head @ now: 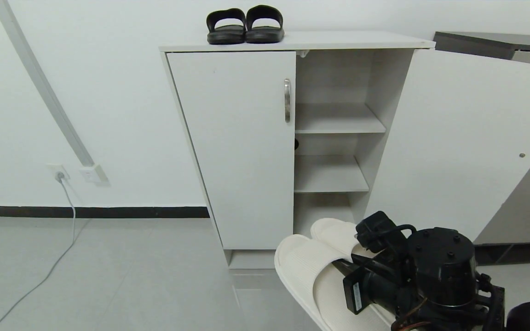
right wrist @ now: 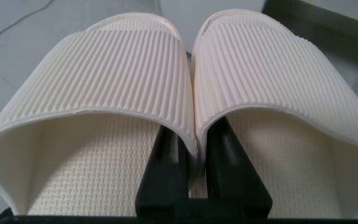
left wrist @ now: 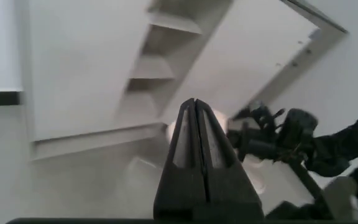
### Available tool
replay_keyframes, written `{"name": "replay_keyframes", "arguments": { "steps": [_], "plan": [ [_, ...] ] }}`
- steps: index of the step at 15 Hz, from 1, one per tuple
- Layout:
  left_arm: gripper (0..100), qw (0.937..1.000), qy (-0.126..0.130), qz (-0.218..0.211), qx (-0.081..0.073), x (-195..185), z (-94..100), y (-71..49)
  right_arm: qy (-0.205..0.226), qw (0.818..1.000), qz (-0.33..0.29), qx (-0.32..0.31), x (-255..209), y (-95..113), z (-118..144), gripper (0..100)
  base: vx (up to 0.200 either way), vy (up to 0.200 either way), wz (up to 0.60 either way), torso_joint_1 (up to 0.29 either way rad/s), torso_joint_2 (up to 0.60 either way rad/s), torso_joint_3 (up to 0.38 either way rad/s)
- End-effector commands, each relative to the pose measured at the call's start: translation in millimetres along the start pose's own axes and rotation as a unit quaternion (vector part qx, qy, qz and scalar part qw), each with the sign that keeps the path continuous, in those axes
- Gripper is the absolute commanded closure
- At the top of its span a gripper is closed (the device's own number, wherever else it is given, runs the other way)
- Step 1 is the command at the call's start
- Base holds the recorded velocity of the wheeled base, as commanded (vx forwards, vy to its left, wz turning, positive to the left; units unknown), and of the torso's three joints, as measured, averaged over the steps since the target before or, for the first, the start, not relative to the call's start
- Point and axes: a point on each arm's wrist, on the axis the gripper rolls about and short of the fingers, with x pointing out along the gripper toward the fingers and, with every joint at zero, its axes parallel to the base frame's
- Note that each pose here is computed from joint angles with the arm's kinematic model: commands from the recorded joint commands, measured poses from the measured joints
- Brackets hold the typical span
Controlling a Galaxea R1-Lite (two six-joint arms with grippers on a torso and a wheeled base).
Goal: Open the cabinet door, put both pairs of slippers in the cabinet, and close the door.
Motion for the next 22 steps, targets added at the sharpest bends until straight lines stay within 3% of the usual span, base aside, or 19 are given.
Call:
{"name": "replay_keyframes", "arguments": {
  "steps": [1, 3, 5, 6, 7, 8, 10, 11, 12, 13, 14, 15, 16, 17, 18, 20, 21, 22],
  "plan": [
    [100, 0.9974, -0.037, 0.060, 0.013, -3.7, -45.8, 5.3, 0.006, 1.000, 0.001, -0.002, 1.7, 0.8, -3.1, 100, 0.000, 0.000, 0.00, 0.000, 0.00, 0.000],
    [100, 0.9981, -0.038, 0.034, 0.033, 10.3, -65.6, 10.4, 0.010, 1.000, 0.001, -0.002, 2.7, 0.8, -4.9, 100, 0.000, 0.000, 0.00, 0.000, 0.00, 0.000],
    [100, 0.9991, -0.007, -0.033, 0.026, 16.6, -82.2, 11.3, 0.013, 1.000, 0.000, -0.002, 3.4, 0.8, -6.4, 100, 0.000, 0.000, 0.00, 0.000, 0.00, 0.000],
    [100, 0.9981, 0.005, -0.061, 0.000, 17.3, -83.5, 11.0, 0.014, 1.000, 0.001, -0.002, 3.7, 0.9, -6.8, 100, 0.000, 0.000, 0.00, 0.000, 0.00, 0.000],
    [100, 0.9966, 0.009, -0.080, -0.016, 17.0, -83.0, 10.5, 0.014, 1.000, 0.001, -0.002, 3.7, 0.9, -6.8, 100, 0.000, 0.000, 0.00, 0.000, 0.00, 0.000],
    [100, 0.9882, 0.029, -0.142, -0.051, 16.5, -82.8, 10.3, 0.015, 1.000, 0.001, -0.003, 3.8, 0.8, -7.5, 100, 0.000, 0.000, 0.00, 0.000, 0.00, 0.000],
    [100, 0.9845, 0.023, -0.164, -0.058, 15.2, -82.3, 10.9, 0.016, 1.000, 0.001, -0.003, 3.6, 0.7, -7.9, 100, 0.000, 0.000, 0.00, 0.000, 0.00, 0.000],
    [100, 0.9852, 0.020, -0.161, -0.054, 15.6, -82.8, 11.1, 0.018, 1.000, 0.001, -0.004, 4.5, 0.8, -9.0, 100, 0.000, 0.000, 0.00, 0.000, 0.00, 0.000],
    [100, 0.9929, 0.005, -0.111, -0.043, 16.7, -83.2, 13.6, 0.021, 1.000, 0.000, -0.004, 5.6, 1.0, -10.5, 100, 0.000, 0.000, 0.00, 0.000, 0.00, 0.000],
    [100, 0.9991, -0.016, -0.034, -0.021, 17.4, -82.8, 17.1, 0.023, 1.000, -0.001, -0.004, 6.7, 1.1, -11.8, 100, 0.000, 0.000, 0.00, 0.000, 0.00, 0.000],
    [100, 0.9994, -0.022, 0.017, 0.020, 17.9, -84.6, 19.8, 0.024, 1.000, 0.000, -0.004, 7.5, 1.2, -12.1, 100, 0.000, 0.000, 0.00, 0.000, 0.00, 0.000],
    [100, 0.9941, -0.026, 0.077, 0.072, 17.9, -85.4, 22.6, 0.025, 1.000, 0.001, -0.005, 8.2, 1.4, -12.5, 100, 0.000, 0.000, 0.00, 0.000, 0.00, 0.000],
    [100, 0.9936, -0.026, 0.081, 0.075, 18.0, -85.4, 22.8, 0.028, 1.000, -0.001, -0.006, 9.5, 1.5, -14.3, 100, 0.000, 0.000, 0.00, 0.000, 0.00, 0.000],
    [100, 0.9953, -0.003, 0.032, 0.091, 18.3, -89.0, 21.1, 0.025, 1.000, -0.001, -0.006, 9.3, 1.4, -14.2, 100, 0.000, 0.000, 0.00, 0.000, 0.00, 0.000],
    [100, 0.9951, 0.010, -0.025, 0.095, 18.2, -90.9, 19.2, 0.019, 1.000, 0.000, -0.005, 9.7, 1.6, -13.4, 100, 0.000, 0.000, 0.00, 0.000, 0.00, 0.000],
    [100, 0.9929, -0.033, -0.054, 0.101, 11.6, -92.4, 21.7, 0.011, 1.000, 0.001, -0.005, 9.4, 1.7, -12.3, 100, 0.000, 0.000, 0.00, 0.000, 0.00, 0.000],
    [100, 0.9936, -0.030, -0.049, 0.097, 12.0, -92.5, 21.5, 0.011, 1.000, 0.001, -0.005, 9.4, 1.7, -12.3, 100, 0.000, 0.000, 0.00, 0.000, 0.00, 0.000],
    [100, 0.9958, -0.033, -0.032, 0.079, 11.8, -92.4, 22.5, 0.011, 1.000, 0.000, -0.004, 10.3, 1.9, -12.3, 100, 0.000, 0.000, 0.00, 0.000, 0.00, 0.000]
  ]
}}
